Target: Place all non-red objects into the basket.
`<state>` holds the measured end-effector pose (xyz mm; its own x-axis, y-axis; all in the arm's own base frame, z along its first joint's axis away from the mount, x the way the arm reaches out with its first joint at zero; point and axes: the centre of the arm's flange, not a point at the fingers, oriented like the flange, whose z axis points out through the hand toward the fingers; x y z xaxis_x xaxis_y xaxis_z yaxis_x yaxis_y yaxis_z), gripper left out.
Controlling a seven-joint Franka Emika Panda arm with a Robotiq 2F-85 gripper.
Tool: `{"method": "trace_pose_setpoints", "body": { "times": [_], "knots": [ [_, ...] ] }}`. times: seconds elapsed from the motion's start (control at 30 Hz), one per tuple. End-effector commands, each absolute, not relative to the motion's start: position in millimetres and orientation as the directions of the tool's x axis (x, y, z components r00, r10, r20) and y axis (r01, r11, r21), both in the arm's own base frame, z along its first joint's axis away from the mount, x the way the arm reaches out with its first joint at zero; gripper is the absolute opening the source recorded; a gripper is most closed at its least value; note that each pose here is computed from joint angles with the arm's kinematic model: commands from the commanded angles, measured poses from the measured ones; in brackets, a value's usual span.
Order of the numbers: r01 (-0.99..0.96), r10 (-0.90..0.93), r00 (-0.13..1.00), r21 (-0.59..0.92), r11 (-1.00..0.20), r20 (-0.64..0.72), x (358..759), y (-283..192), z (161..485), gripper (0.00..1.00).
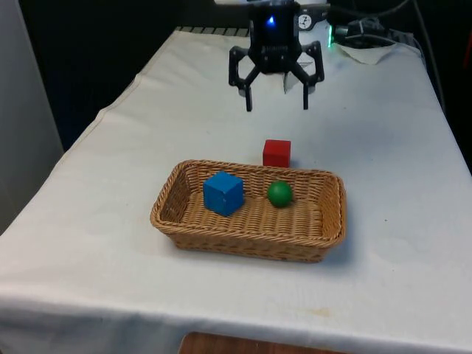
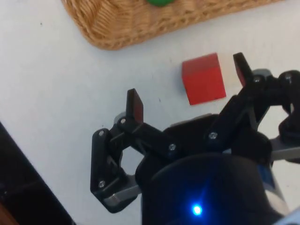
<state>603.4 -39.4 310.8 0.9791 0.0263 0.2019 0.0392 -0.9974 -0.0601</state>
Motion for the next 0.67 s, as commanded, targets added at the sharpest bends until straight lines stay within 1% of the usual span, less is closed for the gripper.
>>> {"method": "trace_pose_setpoints", "body": {
  "times": [0.0,0.33,0.37,0.53,0.63],
  "knots": [
    [0.039,0.027,0.98,-0.056,-0.998,0.199,597,-42,315,1.0],
    [0.046,0.031,0.978,-0.069,-0.997,0.207,562,-50,337,1.0],
    [0.049,0.032,0.977,-0.076,-0.996,0.21,564,-48,335,1.0],
    [0.055,0.039,0.977,-0.071,-0.996,0.211,546,-52,344,1.0],
    [0.057,0.038,0.976,-0.082,-0.995,0.213,542,-52,346,1.0]
  ]
}}
